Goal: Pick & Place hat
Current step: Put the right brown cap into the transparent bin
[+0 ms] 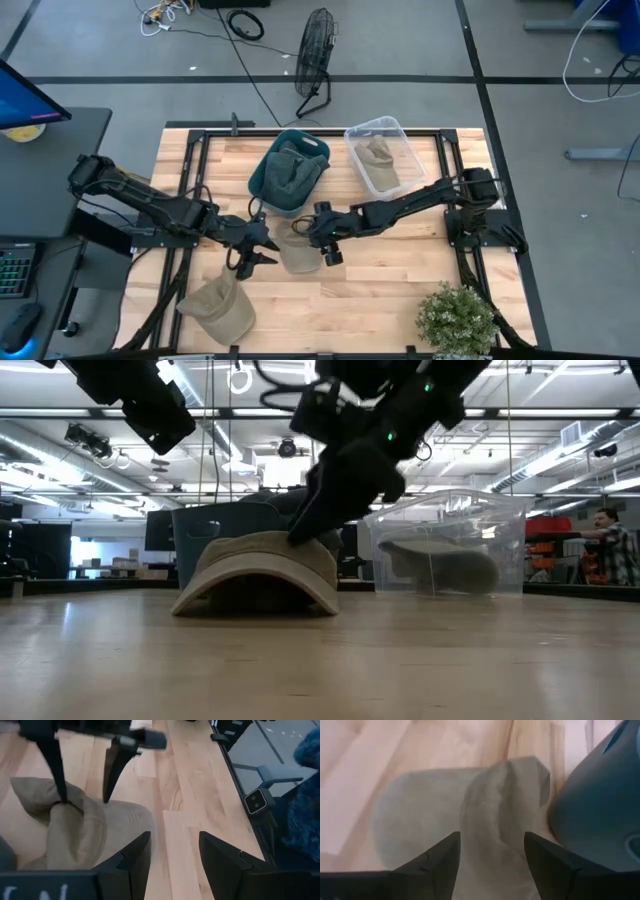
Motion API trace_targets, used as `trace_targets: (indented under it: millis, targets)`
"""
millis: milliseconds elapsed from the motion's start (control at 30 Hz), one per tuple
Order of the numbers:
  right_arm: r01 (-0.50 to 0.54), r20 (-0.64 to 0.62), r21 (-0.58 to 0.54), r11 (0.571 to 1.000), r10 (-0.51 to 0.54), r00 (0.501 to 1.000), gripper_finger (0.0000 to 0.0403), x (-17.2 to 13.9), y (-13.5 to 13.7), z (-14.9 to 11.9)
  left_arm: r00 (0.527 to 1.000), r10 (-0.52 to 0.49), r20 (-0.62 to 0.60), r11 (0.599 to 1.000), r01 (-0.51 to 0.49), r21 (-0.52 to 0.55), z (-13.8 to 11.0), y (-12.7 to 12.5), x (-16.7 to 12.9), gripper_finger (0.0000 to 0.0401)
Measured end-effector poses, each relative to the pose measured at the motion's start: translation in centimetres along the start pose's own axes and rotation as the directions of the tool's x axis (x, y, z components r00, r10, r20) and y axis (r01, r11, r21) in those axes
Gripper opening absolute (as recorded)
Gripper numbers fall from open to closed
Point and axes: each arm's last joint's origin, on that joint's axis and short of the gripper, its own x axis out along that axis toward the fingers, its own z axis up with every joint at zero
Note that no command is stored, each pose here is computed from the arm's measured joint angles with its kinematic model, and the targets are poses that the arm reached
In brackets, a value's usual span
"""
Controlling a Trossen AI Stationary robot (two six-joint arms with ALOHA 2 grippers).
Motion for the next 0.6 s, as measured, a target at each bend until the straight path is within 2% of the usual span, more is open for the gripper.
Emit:
trace_targets:
  millis: [167, 267, 367, 500, 533, 600]
  targets:
    - [0.007, -0.027, 0.018, 1.000, -0.007, 1.000, 0.0213, 1.5, -0.6, -1.0, 1.000, 0.003, 0.002, 1.000, -0.003, -0.005, 0.0, 0.0, 0.0, 0.0171]
    - [0.036, -0.045, 0.086, 0.996, -0.032, 0.998, 0.0191, 1.7, -0.9, -1.2, 1.000, 0.003, 0.002, 1.000, -0.003, -0.005, 0.0, 0.0, 0.0, 0.0171]
    - [0.019, -0.078, 0.093, 0.996, -0.011, 0.997, 0.0137, 1.5, -0.9, -1.5, 1.000, 0.003, 0.003, 1.000, -0.003, -0.006, 0.0, 0.0, 0.0, 0.0171]
    - [-0.006, -0.133, 0.076, 0.997, 0.016, 0.991, 0.0032, 0.7, -0.9, -1.7, 1.000, 0.003, 0.002, 1.000, -0.003, -0.006, 0.0, 0.0, 0.0, 0.0171]
    - [-0.010, -0.152, 0.065, 0.998, 0.020, 0.988, 0.0017, 0.3, -0.9, -1.7, 1.000, 0.003, 0.002, 1.000, -0.003, -0.006, 0.0, 0.0, 0.0, 0.0171]
    - [-0.014, -0.179, 0.053, 0.998, 0.023, 0.984, 0.0015, -0.5, -1.0, -1.7, 1.000, 0.004, 0.003, 1.000, -0.004, -0.007, 0.0, 0.0, 0.0, 0.0171]
